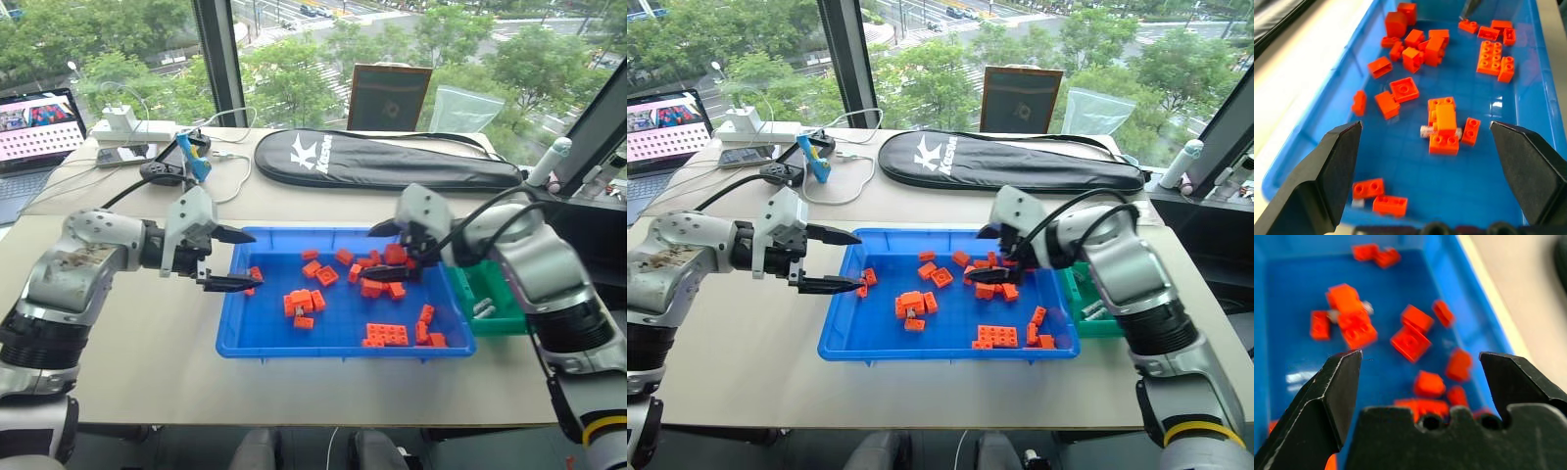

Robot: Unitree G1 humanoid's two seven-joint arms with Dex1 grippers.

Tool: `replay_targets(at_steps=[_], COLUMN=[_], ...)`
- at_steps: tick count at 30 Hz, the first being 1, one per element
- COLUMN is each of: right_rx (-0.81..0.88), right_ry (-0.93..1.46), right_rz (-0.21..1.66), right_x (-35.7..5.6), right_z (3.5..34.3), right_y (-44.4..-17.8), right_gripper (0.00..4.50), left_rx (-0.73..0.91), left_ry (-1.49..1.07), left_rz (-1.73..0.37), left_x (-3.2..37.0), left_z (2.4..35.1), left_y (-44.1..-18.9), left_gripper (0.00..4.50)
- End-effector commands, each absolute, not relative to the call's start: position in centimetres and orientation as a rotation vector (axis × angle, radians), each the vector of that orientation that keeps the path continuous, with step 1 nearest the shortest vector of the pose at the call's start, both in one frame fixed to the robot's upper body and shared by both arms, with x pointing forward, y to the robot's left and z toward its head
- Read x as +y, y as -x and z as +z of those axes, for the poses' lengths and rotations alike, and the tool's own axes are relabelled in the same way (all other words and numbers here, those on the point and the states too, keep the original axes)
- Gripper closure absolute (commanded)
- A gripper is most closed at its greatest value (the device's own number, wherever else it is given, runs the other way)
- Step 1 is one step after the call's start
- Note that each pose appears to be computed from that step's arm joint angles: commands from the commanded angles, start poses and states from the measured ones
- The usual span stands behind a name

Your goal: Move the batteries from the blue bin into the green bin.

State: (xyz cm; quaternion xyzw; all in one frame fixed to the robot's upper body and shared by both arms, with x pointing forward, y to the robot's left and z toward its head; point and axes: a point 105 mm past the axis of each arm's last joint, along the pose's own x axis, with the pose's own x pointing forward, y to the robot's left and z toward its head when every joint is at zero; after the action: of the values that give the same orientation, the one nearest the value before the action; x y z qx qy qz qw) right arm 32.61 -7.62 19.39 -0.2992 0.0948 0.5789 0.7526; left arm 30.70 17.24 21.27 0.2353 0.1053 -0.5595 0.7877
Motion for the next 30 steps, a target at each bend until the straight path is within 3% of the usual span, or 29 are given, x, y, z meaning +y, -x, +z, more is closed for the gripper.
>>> replay_targets(at_steps=[1,10,26,30], right_rx=[0.187,0.225,0.243,0.256], right_ry=[0.659,0.692,0.649,0.634], right_rz=[1.346,1.379,1.408,1.422], right_x=[-5.0,-2.9,-2.0,-1.5], right_z=[18.4,15.0,13.4,12.6], right_y=[-31.5,-32.2,-33.6,-33.6], right_gripper=[0.04,0.04,0.04,1.10], left_rx=[0.203,0.231,0.229,0.225], left_ry=[-0.542,-0.534,-0.526,-0.521], left_rz=[-1.170,-1.135,-1.147,-1.149], left_x=[18.3,18.9,18.2,18.1], left_z=[22.9,22.8,22.3,22.2], left_y=[-29.7,-28.4,-28.6,-28.6], left_gripper=[0.00,0.00,0.00,0.00])
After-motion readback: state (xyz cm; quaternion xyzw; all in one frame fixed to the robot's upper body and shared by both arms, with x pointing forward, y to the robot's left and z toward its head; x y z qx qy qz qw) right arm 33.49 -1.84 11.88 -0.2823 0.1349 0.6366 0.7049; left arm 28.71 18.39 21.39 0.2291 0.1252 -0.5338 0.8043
